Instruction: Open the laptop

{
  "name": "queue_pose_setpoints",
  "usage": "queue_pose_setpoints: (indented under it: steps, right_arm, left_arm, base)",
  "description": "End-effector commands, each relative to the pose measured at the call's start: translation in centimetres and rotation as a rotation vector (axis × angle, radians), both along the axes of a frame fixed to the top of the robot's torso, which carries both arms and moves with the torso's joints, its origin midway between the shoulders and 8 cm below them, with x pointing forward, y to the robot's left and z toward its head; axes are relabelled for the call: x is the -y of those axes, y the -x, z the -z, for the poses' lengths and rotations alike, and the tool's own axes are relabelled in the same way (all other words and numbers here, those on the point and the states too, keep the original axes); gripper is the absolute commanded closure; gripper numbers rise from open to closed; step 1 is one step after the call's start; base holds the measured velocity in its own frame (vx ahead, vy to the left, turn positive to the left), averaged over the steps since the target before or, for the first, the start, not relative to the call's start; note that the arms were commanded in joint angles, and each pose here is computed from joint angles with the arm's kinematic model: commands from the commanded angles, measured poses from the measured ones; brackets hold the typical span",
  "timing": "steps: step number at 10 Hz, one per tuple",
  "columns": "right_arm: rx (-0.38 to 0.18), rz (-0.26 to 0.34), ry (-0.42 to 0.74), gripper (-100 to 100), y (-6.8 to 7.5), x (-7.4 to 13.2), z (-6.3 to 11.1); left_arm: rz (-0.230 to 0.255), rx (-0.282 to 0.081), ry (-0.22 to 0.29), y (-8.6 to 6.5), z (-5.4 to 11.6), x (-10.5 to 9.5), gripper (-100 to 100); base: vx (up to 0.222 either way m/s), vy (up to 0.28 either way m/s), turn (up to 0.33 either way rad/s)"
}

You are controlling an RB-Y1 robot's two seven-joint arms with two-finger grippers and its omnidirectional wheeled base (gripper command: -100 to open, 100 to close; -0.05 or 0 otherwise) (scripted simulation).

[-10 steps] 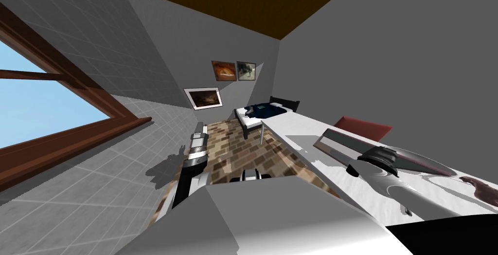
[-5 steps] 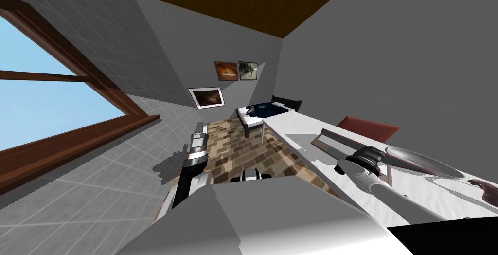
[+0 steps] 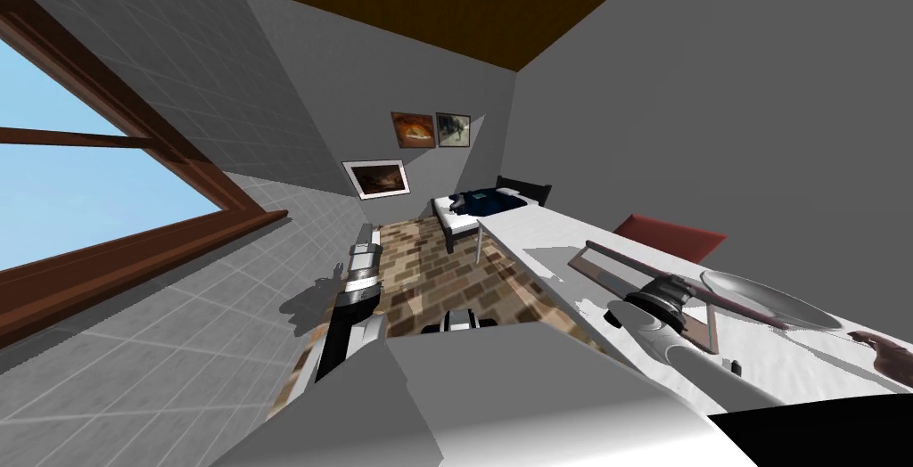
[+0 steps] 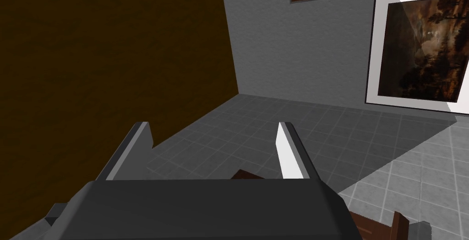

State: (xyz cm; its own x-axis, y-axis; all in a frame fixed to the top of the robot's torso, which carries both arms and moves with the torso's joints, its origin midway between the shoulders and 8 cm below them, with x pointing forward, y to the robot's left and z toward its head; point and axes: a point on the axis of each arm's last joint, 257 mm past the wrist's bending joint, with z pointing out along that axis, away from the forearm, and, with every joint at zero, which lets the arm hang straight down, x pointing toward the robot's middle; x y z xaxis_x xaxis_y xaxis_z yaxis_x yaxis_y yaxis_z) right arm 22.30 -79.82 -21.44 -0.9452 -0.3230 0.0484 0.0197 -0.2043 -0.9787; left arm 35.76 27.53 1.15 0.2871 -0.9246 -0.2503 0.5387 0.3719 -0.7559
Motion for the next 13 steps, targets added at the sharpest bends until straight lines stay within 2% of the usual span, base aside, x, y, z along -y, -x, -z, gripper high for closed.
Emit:
queue_pose_setpoints:
  steps: [1,2,3,4,7,8,11,12,13]
  right_arm:
    - [-0.032,-0.012,0.031,100,0.7,-3.1,2.6]
    - [-0.018,0.007,0.057,100,1.2,-3.2,1.8]
    - [-0.052,-0.02,0.057,100,1.5,-5.4,4.0]
    - [-0.036,-0.011,0.059,-100,0.7,-3.0,1.6]
    - [-0.036,-0.015,0.064,-100,-0.1,-1.3,-0.3]
    - [-0.035,-0.018,0.067,-100,-0.6,-0.2,-1.7]
    - [-0.034,-0.023,0.072,-100,-1.4,1.4,-3.9]
    - [-0.035,-0.022,0.069,-100,-1.2,0.8,-3.5]
    - [-0.036,-0.024,0.068,0,-1.3,0.9,-3.5]
  left_arm:
    - [0.0,0.0,0.0,0.0,0.0,0.0,0]
    - [0.0,0.0,0.0,0.0,0.0,0.0,0]
    - [0.0,0.0,0.0,0.0,0.0,0.0,0]
    - [0.0,0.0,0.0,0.0,0.0,0.0,0]
    - [0.0,0.0,0.0,0.0,0.0,0.0,0]
    - [0.0,0.0,0.0,0.0,0.0,0.0,0]
    - [0.0,0.0,0.0,0.0,0.0,0.0,0]
    - [0.0,0.0,0.0,0.0,0.0,0.0,0]
    - [0.0,0.0,0.0,0.0,0.0,0.0,0]
  base:
    - [0.055,-0.145,-0.021]
    - [0.027,-0.066,0.007]
    - [0.051,-0.132,-0.033]
    - [0.02,-0.02,-0.019]
    - [-0.026,0.101,-0.018]
    - [-0.029,0.107,-0.022]
    - [-0.013,0.077,-0.015]
    - [-0.01,0.029,-0.002]
    - [-0.001,0.008,0.002]
